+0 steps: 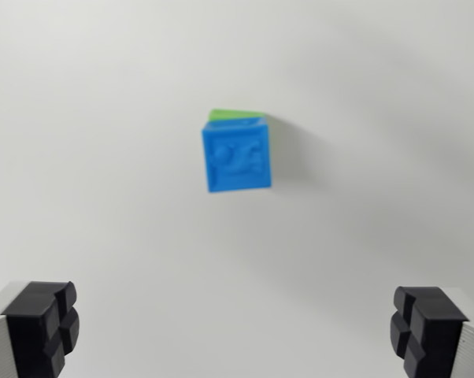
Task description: Stack cube
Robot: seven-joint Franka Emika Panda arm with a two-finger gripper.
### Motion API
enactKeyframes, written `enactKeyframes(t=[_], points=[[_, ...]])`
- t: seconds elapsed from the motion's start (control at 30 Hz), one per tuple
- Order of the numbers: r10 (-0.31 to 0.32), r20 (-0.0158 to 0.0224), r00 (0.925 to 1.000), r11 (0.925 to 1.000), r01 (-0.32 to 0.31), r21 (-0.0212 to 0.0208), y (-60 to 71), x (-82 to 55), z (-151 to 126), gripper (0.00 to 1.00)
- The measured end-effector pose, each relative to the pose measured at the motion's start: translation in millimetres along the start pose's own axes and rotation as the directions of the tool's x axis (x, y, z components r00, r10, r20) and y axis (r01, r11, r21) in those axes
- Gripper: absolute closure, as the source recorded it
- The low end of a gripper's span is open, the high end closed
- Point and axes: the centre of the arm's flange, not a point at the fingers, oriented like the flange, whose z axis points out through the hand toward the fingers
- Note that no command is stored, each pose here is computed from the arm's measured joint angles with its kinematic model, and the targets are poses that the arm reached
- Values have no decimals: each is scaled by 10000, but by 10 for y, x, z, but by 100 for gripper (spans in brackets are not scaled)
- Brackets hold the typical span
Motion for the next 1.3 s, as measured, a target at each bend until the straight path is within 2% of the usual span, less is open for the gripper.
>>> enactKeyframes(t=[0.27, 0.47, 0.57, 0.73, 0.97, 1.3], points=[[3, -13, 10000, 10000, -3, 6, 1, 0, -201, 0], [5, 2, 10000, 10000, -5, 5, 1, 3, -293, 0], [6, -4, 10000, 10000, -6, 5, 1, 4, -325, 0], [6, -11, 10000, 10000, -6, 5, 2, 4, -345, 0], [6, 12, 10000, 10000, -6, 3, 1, 7, -333, 0], [6, 14, 10000, 10000, -6, 3, 1, 7, -332, 0]])
